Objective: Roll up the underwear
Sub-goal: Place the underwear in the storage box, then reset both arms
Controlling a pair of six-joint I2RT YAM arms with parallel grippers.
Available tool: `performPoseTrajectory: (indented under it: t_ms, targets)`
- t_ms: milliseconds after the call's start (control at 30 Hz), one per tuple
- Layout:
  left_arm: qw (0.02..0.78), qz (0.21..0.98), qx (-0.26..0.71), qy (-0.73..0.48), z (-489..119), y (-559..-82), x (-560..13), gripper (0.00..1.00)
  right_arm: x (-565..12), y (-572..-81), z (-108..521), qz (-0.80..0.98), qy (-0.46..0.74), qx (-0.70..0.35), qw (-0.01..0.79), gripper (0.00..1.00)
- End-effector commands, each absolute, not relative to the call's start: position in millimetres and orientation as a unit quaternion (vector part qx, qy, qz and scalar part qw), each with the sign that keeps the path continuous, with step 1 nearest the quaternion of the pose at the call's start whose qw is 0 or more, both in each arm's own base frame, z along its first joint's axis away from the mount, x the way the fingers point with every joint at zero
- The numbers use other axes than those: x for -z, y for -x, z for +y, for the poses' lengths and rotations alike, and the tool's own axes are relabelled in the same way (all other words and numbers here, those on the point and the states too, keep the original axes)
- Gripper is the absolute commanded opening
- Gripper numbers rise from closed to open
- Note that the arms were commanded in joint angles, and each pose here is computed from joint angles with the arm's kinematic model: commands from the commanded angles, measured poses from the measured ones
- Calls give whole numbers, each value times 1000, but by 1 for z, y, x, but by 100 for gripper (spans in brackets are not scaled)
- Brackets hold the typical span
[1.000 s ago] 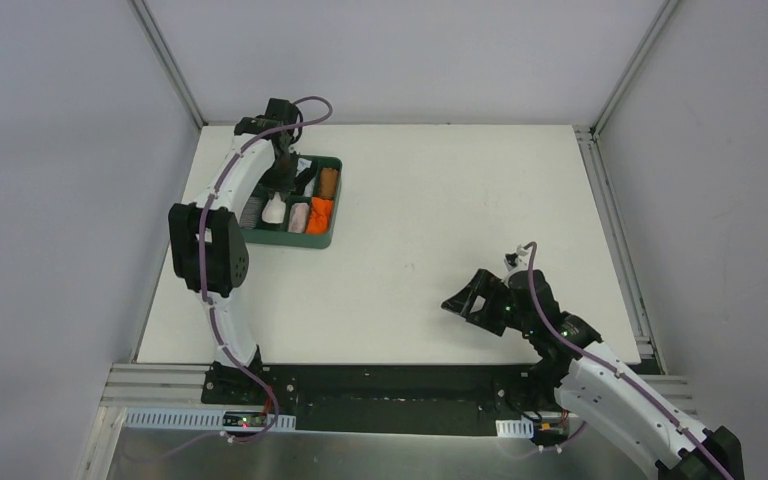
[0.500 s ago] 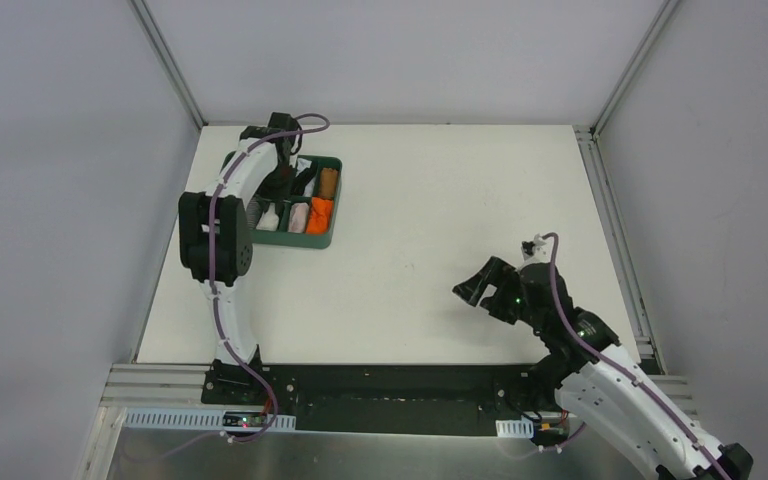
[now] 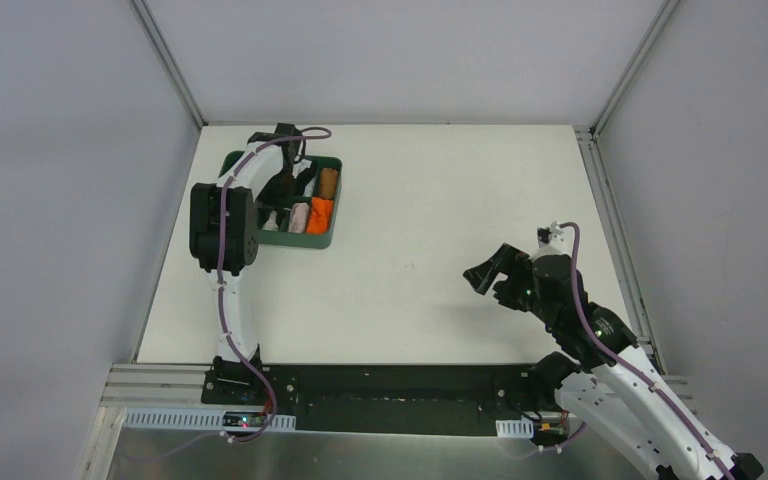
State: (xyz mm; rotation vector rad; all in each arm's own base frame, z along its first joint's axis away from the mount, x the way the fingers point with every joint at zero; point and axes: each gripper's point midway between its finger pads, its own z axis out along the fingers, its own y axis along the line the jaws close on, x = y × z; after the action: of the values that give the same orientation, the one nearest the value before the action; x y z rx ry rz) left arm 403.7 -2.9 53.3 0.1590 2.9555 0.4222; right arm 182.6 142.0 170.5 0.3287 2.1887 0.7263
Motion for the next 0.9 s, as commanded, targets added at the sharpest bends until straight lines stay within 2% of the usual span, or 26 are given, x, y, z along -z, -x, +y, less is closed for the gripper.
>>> performPoseTrajectory:
  t_ms: [0,100,133,167,567,733,867]
  targets:
    - [62,985,-151,-48,1,-403,-52,33,-181,-184,142,856,-146,-296,398,89]
    - [64,984,-159,-46,4,-402,-60,69,-182,-184,143,857,-148,-296,395,89]
    - [69,984,-157,-46,4,-401,-64,78,-182,-185,143,859,-148,-292,394,89]
    - [77,985,-153,-32,2,-400,-69,82,-183,-186,142,860,-148,-287,394,89]
    - [207,975,-84,16,-17,-393,-172,81,-181,-197,130,880,-167,-221,386,90]
    - [255,966,-35,33,-30,-373,-211,82,-192,-207,94,874,-214,-128,417,99]
    - [286,957,12,49,-41,-349,-237,83,-206,-209,67,868,-236,-58,433,100]
